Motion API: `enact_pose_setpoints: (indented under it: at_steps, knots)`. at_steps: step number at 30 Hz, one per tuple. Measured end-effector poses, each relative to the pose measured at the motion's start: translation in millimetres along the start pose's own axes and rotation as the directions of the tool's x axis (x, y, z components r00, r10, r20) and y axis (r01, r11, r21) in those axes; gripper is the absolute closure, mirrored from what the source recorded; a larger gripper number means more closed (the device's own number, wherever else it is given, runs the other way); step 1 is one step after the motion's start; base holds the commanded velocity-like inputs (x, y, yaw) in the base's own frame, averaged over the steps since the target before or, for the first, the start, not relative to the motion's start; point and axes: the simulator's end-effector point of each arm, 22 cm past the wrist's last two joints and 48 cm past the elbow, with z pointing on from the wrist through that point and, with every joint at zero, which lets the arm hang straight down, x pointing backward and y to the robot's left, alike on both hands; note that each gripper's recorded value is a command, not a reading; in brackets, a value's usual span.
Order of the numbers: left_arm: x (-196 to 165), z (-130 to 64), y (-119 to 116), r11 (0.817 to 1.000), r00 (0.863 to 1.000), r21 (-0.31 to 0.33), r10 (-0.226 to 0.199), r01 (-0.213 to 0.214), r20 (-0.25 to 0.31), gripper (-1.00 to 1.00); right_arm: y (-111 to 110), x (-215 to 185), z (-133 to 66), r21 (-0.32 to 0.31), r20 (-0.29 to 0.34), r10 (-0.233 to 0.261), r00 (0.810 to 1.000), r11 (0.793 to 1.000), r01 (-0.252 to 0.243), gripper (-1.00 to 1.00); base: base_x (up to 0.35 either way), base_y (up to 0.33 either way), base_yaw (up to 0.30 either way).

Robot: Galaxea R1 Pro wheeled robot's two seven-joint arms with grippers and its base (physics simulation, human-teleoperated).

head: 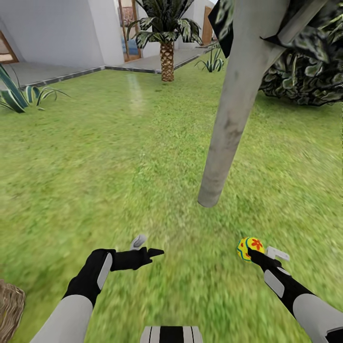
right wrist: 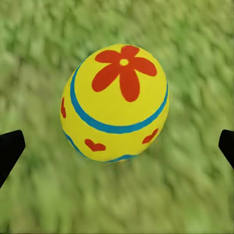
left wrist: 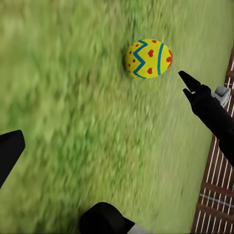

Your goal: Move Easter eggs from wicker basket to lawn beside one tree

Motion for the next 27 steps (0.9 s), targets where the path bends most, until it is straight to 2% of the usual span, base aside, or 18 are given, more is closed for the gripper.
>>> enact_pose_setpoints:
  at_steps: [16,21,27]
  knots:
    - [-13,-16.2,-30,0.998,0.998,0.015,0.052,-0.053,0.036,-1.0,9,-37,-17.2,-0.025,0.058,0.026,0.998,0.999,-0.024,-1.0,-0.056,0.006,0.0]
    - [-18,-23.4,-37,0.998,0.997,0.017,0.066,-0.067,0.049,-1.0,24,-47,-23.6,-0.089,0.068,0.031,0.997,0.996,-0.025,-1.0,-0.151,0.024,0.0]
    - [-23,-30.6,-49,0.996,0.994,0.022,0.084,-0.086,0.065,-1.0,38,-56,-32.2,-0.116,0.08,0.049,0.996,0.992,-0.039,-1.0,-0.038,0.005,0.0]
